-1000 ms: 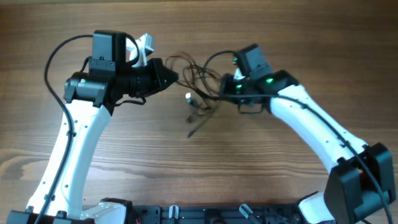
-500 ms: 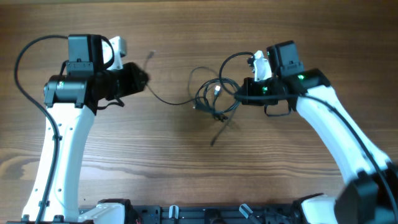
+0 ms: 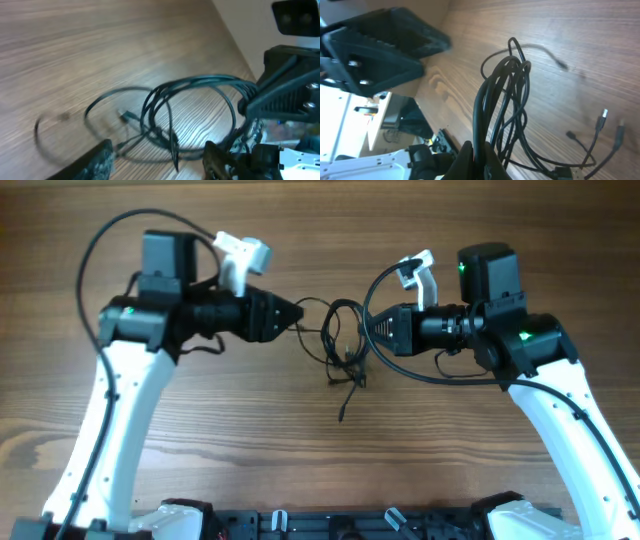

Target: Untangle cables

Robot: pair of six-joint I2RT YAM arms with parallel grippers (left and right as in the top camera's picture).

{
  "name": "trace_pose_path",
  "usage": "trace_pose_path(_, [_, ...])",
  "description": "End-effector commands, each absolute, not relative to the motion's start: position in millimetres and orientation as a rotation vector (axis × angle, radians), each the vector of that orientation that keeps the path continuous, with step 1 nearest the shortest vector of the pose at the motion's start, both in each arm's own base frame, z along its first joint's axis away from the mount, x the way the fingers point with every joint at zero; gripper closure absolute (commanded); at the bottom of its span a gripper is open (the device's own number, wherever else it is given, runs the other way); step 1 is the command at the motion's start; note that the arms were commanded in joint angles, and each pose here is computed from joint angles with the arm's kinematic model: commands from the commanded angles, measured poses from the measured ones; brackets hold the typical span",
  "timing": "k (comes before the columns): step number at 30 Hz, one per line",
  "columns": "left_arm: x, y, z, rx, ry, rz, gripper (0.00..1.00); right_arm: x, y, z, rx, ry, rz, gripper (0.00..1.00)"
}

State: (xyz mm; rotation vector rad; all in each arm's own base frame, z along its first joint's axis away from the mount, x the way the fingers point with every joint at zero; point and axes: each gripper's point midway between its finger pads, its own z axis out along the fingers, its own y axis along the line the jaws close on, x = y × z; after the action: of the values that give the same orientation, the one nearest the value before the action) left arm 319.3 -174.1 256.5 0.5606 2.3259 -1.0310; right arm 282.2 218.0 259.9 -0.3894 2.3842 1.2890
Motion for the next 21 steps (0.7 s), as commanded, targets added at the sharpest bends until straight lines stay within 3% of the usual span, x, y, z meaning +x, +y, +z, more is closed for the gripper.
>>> trace_pose_path(1, [328,-198,235,0.664,2.348,-1.05,0.47,276,222,276,-0.41,2.348,1.359,0.96])
trace_pose_path(7, [334,-222,199,0.716,2.414,-1.095,0.53,276,222,276,-0.389,2.358,1.362,0.95])
trace_pose_path(15, [350,-235,163,0.722,2.461,-1.088,0.78,274,221,273,-0.381,2.377,1.363,0.95])
trace_pose_path(21, [347,-254,162,0.754,2.434,-1.144,0.73,274,220,270,-0.373,2.39,1.345,0.96])
